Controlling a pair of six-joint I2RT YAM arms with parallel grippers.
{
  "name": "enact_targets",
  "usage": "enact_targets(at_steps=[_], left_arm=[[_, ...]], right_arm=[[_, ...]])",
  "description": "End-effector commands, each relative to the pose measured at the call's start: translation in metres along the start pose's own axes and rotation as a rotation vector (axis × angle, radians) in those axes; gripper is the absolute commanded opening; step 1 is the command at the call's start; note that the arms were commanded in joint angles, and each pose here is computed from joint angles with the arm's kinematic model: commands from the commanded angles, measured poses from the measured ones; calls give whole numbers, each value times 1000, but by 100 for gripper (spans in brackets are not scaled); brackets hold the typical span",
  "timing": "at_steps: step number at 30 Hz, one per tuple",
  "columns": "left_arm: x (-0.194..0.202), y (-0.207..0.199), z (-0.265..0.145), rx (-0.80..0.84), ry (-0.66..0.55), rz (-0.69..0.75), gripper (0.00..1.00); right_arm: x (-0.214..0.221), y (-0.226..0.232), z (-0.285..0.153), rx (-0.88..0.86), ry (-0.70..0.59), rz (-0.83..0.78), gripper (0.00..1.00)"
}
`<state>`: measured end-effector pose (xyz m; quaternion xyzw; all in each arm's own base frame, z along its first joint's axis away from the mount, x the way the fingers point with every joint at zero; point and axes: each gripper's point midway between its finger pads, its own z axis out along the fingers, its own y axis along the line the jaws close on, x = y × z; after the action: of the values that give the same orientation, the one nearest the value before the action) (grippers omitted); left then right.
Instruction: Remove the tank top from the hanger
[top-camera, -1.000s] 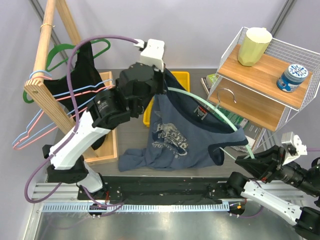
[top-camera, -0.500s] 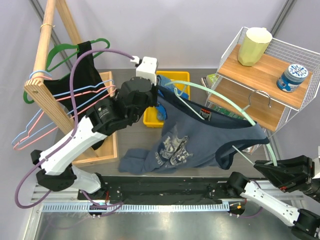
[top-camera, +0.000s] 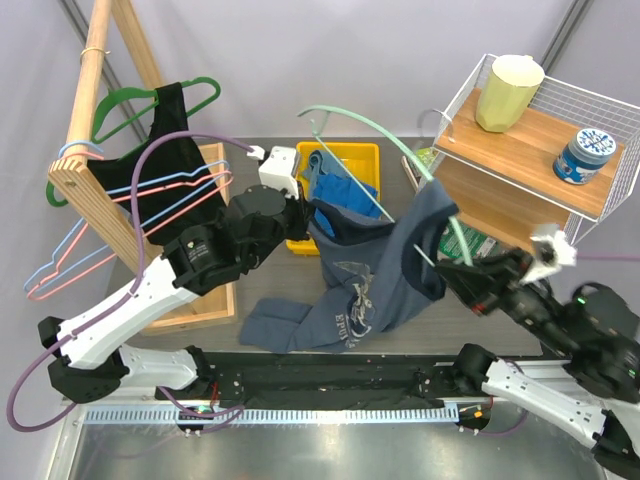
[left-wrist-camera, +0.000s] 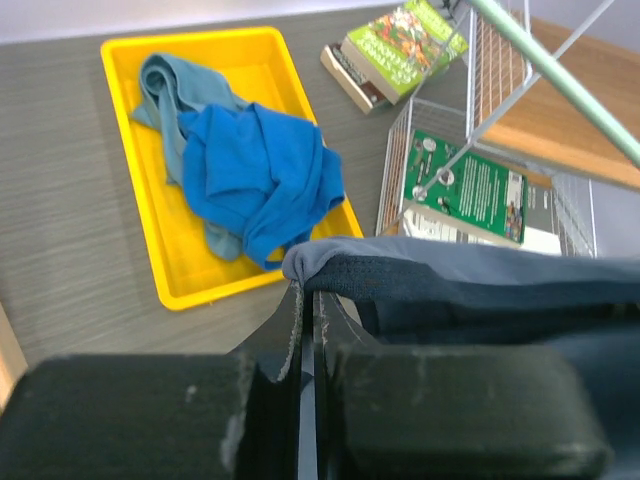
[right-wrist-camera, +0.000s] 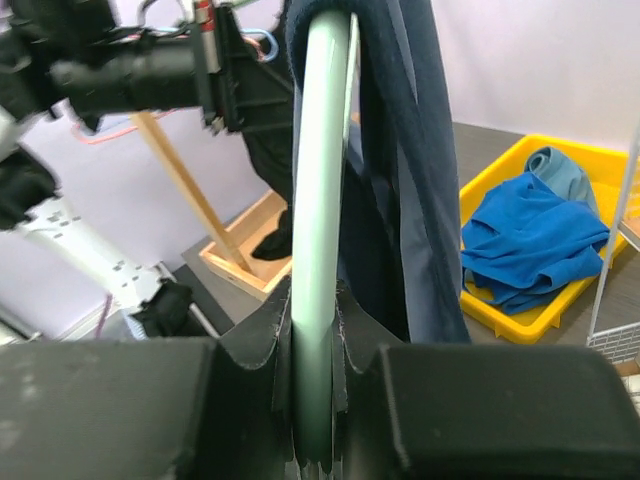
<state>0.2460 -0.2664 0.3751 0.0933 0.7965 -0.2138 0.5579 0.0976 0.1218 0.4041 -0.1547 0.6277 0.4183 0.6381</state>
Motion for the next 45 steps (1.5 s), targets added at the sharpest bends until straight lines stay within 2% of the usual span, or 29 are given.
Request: enact_targets(at_steps=[1, 5, 9, 12, 16, 19, 20, 22, 23, 26, 31, 35, 37, 40, 43, 45], left_arm=[[-6, -7, -2, 50, -48, -77, 0], [9, -8, 3, 63, -24, -77, 0], [28, -9, 12, 65, 25, -36, 0], [40, -10, 19, 61, 61, -14, 0], [49, -16, 21, 86, 107, 3, 3], [47, -16, 19, 82, 112, 2, 19], [46, -17, 16, 87, 115, 3, 33], [40, -17, 10, 105, 103, -5, 48], [39, -20, 6, 126, 104, -13, 62], [25, -29, -11, 198, 80, -74, 77], [-5, -64, -51, 431, 48, -231, 73], [-28, -79, -77, 572, -16, -247, 67], [-34, -69, -77, 533, -55, -184, 67], [-49, -58, -74, 444, -78, -186, 70], [-52, -63, -66, 438, -84, -310, 74], [-50, -75, -56, 482, -103, -393, 68]], right_arm=[[-35, 5, 54, 37, -106, 20, 1], [-7, -8, 101, 134, 17, 25, 1], [18, -18, 126, 189, 78, 44, 1], [37, -20, 138, 193, 112, 57, 1], [35, -22, 138, 204, 112, 48, 1], [21, -18, 128, 193, 97, 33, 1], [14, -17, 124, 191, 87, 30, 2], [12, -18, 115, 194, 99, 11, 1], [5, -15, 110, 184, 90, 8, 1], [8, -11, 96, 147, 127, -24, 1], [29, -5, 76, 64, 164, -46, 1], [56, -1, 66, -1, 206, -44, 1], [62, 8, 60, -64, 220, -36, 1], [70, 16, 53, -115, 242, -22, 1], [68, 22, 47, -151, 228, -11, 1], [68, 24, 44, -169, 222, -9, 1]])
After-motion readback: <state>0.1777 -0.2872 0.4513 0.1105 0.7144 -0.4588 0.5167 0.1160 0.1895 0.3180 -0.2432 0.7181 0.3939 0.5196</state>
